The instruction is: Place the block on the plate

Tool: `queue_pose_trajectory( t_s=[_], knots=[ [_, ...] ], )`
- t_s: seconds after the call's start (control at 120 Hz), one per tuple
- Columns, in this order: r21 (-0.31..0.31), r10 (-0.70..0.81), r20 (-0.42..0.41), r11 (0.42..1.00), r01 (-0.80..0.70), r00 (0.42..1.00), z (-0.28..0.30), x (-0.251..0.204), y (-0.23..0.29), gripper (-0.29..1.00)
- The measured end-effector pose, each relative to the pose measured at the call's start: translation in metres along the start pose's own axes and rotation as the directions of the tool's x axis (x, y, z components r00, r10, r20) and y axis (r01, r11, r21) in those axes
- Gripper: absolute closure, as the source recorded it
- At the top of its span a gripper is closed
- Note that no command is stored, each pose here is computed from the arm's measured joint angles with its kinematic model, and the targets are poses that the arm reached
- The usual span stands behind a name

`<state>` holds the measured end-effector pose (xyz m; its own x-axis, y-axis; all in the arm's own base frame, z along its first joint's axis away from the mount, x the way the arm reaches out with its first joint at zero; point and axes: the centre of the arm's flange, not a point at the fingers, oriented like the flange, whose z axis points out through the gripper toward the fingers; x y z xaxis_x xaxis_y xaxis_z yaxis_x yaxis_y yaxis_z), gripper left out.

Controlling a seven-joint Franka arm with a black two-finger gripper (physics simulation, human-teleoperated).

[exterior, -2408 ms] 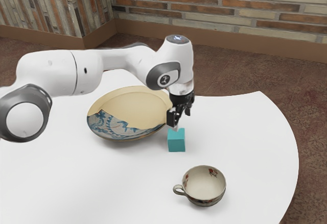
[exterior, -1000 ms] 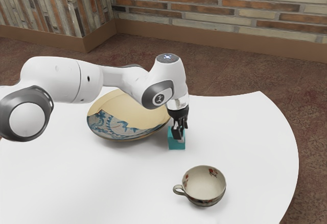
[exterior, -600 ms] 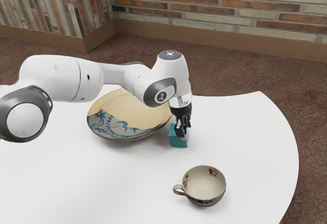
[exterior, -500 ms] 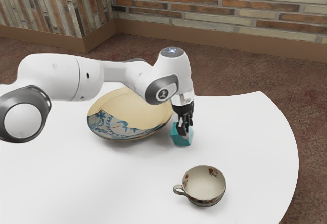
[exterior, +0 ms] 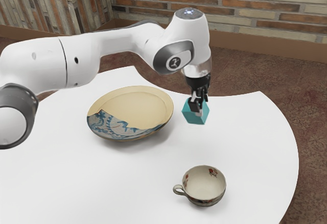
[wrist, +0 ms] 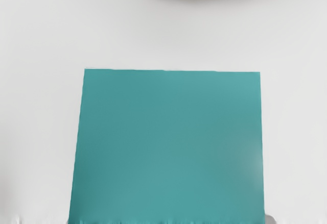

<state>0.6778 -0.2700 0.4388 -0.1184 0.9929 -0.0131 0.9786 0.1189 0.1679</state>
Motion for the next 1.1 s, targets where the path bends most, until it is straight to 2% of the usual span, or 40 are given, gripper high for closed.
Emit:
queue_pose_trajectory(
  t_s=[0.117, 0.267, 0.333, 0.483, 0.633, 0.692, 0.783, 0.933, 1.1],
  knots=[
    [0.021, 0.036, -0.025, 0.999, -0.035, 0.999, -0.014, -0.011, -0.003, 0.43],
    [0.049, 0.035, -0.011, 0.998, -0.035, 0.999, -0.009, -0.004, 0.027, 0.44],
    [0.062, 0.019, -0.02, 0.998, -0.017, 1.0, 0.003, 0.022, 0.048, 0.45],
    [0.104, -0.026, -0.036, 0.994, 0.029, 0.999, 0.017, 0.131, 0.09, 0.47],
    [0.156, -0.022, -0.02, 0.987, 0.025, 1.0, 0.021, 0.213, 0.103, 0.46],
    [0.196, -0.016, -0.007, 0.981, 0.017, 1.0, 0.036, 0.241, 0.102, 0.45],
    [0.235, 0.014, 0.022, 0.972, -0.018, 1.0, 0.054, 0.262, 0.097, 0.44],
    [0.252, 0.065, 0.068, 0.964, -0.08, 0.996, 0.07, 0.281, 0.095, 0.44],
    [0.24, 0.137, 0.098, 0.958, -0.157, 0.986, 0.073, 0.28, 0.095, 0.24]
  ],
)
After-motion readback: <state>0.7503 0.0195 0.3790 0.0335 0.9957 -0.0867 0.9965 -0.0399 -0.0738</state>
